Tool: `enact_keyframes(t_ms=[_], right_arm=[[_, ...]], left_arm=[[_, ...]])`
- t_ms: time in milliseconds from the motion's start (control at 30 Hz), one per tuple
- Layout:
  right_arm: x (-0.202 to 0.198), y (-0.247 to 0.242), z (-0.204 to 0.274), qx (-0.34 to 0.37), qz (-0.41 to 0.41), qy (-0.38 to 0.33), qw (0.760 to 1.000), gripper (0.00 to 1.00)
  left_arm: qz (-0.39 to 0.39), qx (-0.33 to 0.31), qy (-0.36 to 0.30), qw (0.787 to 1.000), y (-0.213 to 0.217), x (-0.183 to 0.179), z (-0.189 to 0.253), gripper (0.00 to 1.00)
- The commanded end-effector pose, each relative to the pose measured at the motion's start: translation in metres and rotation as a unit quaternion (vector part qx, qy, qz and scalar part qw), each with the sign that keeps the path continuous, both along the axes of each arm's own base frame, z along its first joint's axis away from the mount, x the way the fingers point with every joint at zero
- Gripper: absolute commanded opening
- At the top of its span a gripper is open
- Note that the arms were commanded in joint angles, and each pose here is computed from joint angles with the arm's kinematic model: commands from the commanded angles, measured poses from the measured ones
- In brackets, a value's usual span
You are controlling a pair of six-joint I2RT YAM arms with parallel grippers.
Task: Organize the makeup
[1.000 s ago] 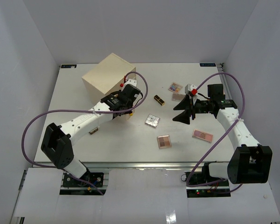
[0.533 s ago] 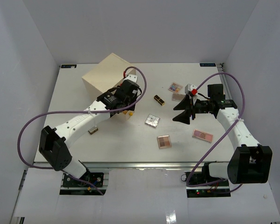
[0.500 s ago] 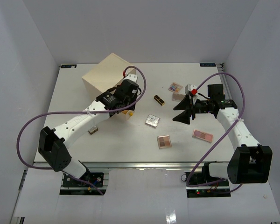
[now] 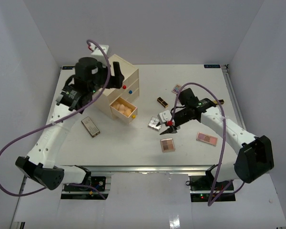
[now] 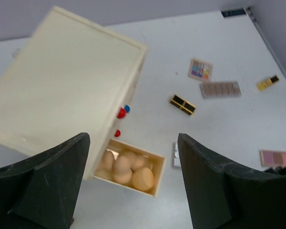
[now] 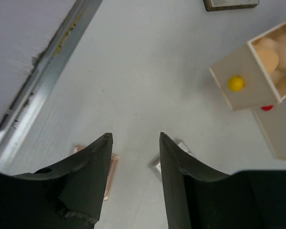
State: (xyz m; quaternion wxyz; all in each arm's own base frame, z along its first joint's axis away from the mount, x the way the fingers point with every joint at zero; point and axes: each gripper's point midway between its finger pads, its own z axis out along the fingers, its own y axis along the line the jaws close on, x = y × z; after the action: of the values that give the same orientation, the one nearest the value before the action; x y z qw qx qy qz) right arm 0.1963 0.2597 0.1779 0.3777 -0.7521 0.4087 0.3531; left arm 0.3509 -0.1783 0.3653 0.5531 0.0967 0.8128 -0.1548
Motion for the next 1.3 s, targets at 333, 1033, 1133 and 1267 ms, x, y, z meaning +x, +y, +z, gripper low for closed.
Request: enact_keyframes(t_ms=[333,1033,1133,1267], right_arm=[[0.071,0.073,-0.047,-0.1,0.123,-0.157,0.975,0.37],[0.146,0.169,-0.041,-0.054,-0.013,-0.196,0.979,0.36],[0.163,0.19,-0.014,-0.006,-0.078,-0.174,0.982,0.36],[0.18,0.212,0.007,0.042,-0.147,-0.136,0.979,0.39]], left_arm=[[0.044,-0.04,0.01,0.998,0.118,0.153,-0.027,0.92],[-0.09,-0.072,0.105,0.988,0.094,0.161,-0.124,0.76],[-0.106,-0.089,0.118,0.983,0.088,0.154,-0.133,0.74],[-0.112,-0.101,0.13,0.98,0.081,0.148,-0.145,0.73]])
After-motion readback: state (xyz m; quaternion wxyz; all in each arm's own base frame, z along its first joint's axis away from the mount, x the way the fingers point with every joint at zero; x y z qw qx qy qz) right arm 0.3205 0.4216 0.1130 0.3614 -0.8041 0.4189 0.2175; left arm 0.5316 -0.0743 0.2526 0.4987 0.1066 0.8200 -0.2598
